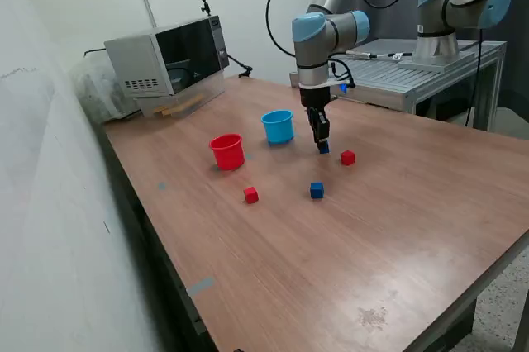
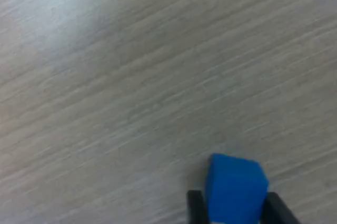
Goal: Place red objects in the red bin, and blue objects in the blue bin.
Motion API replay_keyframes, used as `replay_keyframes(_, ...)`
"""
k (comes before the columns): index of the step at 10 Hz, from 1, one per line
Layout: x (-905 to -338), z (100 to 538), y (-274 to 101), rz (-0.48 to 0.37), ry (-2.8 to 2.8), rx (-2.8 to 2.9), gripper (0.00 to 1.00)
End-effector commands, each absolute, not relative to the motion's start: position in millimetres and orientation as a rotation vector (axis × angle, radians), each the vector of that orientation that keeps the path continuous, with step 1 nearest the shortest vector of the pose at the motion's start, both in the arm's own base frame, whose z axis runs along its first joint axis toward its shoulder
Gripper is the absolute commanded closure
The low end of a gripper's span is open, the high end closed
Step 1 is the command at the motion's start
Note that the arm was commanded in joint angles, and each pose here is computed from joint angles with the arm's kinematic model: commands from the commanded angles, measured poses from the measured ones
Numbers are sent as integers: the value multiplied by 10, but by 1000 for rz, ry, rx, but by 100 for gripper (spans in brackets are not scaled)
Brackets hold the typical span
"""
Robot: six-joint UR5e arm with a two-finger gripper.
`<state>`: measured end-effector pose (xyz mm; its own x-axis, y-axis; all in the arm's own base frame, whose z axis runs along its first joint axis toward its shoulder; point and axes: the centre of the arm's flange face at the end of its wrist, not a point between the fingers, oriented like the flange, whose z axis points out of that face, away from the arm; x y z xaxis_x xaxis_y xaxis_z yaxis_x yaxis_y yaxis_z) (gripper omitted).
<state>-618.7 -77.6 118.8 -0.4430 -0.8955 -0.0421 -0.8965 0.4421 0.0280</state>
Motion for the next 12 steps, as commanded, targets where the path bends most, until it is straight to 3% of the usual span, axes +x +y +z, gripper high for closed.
replay_keyframes(1,-6170,1175,-797,74,2630,-1659,100)
replay_keyframes(3,-6180,1237,-807,78,2613,-1696,100)
replay_keyframes(5,-6125,1630,-814,72,2603,-1710,100)
replay_keyframes(9,-6032,2442,-706,184,2575,-1864,100)
replay_keyframes(11,-6049,2499,134,199,2671,-1709,100)
replay_keyframes(12,-6035,2482,347,187,2694,-1660,100)
